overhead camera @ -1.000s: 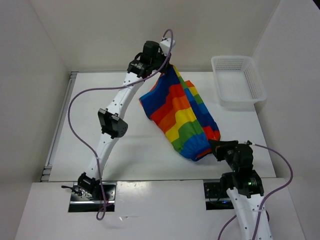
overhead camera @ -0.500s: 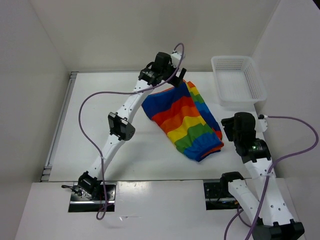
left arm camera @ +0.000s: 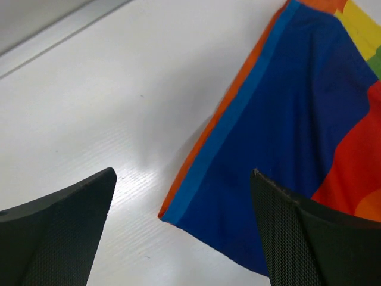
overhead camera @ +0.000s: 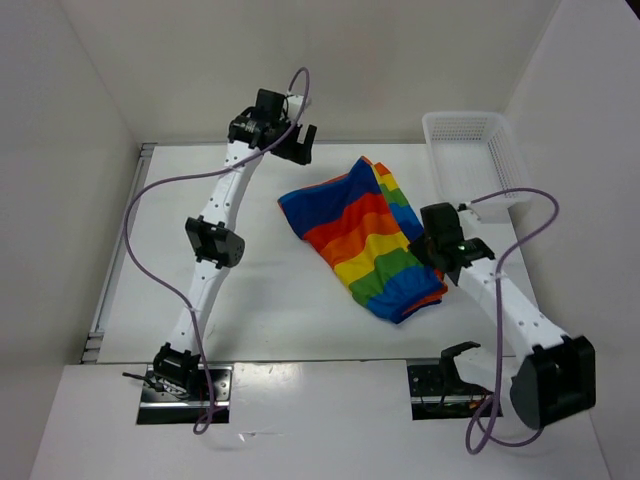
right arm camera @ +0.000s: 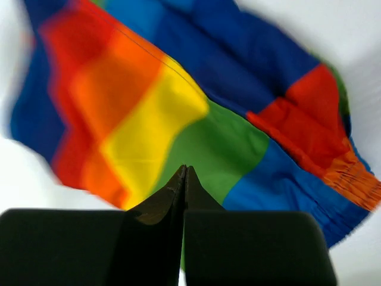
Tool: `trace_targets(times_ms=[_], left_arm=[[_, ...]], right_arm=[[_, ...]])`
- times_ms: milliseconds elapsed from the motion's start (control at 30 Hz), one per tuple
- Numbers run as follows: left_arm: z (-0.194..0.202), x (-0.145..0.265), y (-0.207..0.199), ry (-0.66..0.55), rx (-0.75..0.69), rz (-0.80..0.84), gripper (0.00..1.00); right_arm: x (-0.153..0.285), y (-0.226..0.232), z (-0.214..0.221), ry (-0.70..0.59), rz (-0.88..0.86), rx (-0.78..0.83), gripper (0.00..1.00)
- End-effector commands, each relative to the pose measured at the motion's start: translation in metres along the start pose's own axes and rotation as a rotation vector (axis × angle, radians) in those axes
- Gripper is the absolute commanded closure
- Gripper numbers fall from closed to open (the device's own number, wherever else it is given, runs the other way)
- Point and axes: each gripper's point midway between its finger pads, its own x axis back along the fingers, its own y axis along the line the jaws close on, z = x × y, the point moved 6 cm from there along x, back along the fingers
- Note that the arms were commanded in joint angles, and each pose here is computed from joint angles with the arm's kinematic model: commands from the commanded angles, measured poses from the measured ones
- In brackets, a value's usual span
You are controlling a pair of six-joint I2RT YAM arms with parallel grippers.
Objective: Fold and stack the shorts
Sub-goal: Fold the shorts
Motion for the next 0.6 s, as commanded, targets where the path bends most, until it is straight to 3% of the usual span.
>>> trace_targets(times_ms=[0, 267, 467, 567], left_arm=[[0.024, -0.014, -0.018, 0.093, 0.006, 0.09, 0.01], [0.078, -0.055, -0.025, 0.265, 0.013, 0.065, 0.01], [0.091, -0.068, -0.025, 0.295, 0.006, 0.039, 0.01], [0.103, -0.076, -0.028, 0.33, 0.0, 0.032, 0.16]], right_arm=[[-0.024, 0.008, 0.017, 0.041, -0.013, -0.016, 1.0], [-0.077, -0.013, 0.034, 0.149, 0.156, 0.143, 1.0], [-0.1, -0.027, 0.017, 0.135, 0.226, 0.195, 1.0], [-0.117, -0.029, 0.014, 0.15, 0.27, 0.266, 1.0]])
